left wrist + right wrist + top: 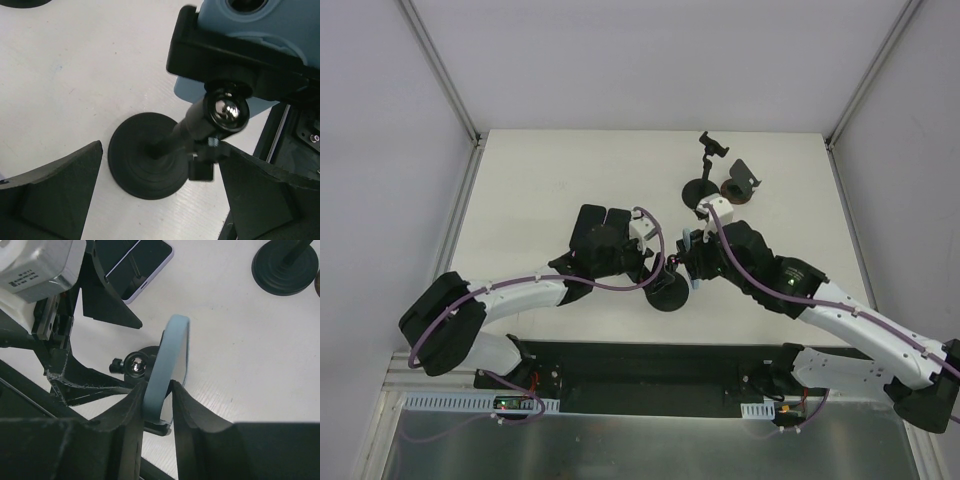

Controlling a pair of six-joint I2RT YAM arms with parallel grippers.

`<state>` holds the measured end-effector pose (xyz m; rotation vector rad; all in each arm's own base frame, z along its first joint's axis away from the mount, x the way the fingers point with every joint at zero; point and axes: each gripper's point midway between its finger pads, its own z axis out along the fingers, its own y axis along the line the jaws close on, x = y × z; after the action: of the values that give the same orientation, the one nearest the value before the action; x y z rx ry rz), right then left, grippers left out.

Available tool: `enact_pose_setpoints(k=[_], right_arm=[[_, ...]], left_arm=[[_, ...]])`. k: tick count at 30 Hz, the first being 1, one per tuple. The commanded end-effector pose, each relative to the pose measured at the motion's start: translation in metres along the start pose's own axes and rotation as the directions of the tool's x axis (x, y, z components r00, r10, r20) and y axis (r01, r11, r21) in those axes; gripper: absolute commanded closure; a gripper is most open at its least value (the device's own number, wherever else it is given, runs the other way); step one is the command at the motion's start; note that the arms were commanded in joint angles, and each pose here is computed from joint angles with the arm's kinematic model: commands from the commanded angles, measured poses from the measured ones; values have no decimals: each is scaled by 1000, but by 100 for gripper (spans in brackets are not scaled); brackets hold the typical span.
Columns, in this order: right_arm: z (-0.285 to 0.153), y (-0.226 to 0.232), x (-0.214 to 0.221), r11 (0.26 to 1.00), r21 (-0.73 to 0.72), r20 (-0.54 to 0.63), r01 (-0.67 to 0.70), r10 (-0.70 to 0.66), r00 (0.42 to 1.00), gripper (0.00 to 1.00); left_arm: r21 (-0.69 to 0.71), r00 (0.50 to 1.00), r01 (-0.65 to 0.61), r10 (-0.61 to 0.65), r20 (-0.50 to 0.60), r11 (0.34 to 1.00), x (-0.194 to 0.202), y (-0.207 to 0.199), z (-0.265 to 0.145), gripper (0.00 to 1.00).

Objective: Remove the phone from the phone stand

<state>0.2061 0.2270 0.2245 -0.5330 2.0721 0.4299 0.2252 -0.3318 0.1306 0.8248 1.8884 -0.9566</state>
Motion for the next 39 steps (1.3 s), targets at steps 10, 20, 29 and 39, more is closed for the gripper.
enact_pose_setpoints(k=[10, 20, 29, 39], right_arm=[[-7, 2, -14, 999, -30, 82, 27, -25, 996, 84], [-3, 3, -11, 1000, -30, 89, 4, -1, 996, 84], [-1, 2, -9, 1000, -24, 87, -4, 6, 996, 84], [4, -4, -12, 1000, 14, 121, -18, 16, 993, 67]], left_arm=[[102, 993, -33, 22, 112, 994, -38, -16, 13, 21], [86, 985, -64, 49, 163, 994, -51, -29, 12, 21], [33, 981, -98, 91, 173, 995, -58, -29, 16, 34], [50, 981, -124, 115, 157, 991, -54, -42, 17, 88]])
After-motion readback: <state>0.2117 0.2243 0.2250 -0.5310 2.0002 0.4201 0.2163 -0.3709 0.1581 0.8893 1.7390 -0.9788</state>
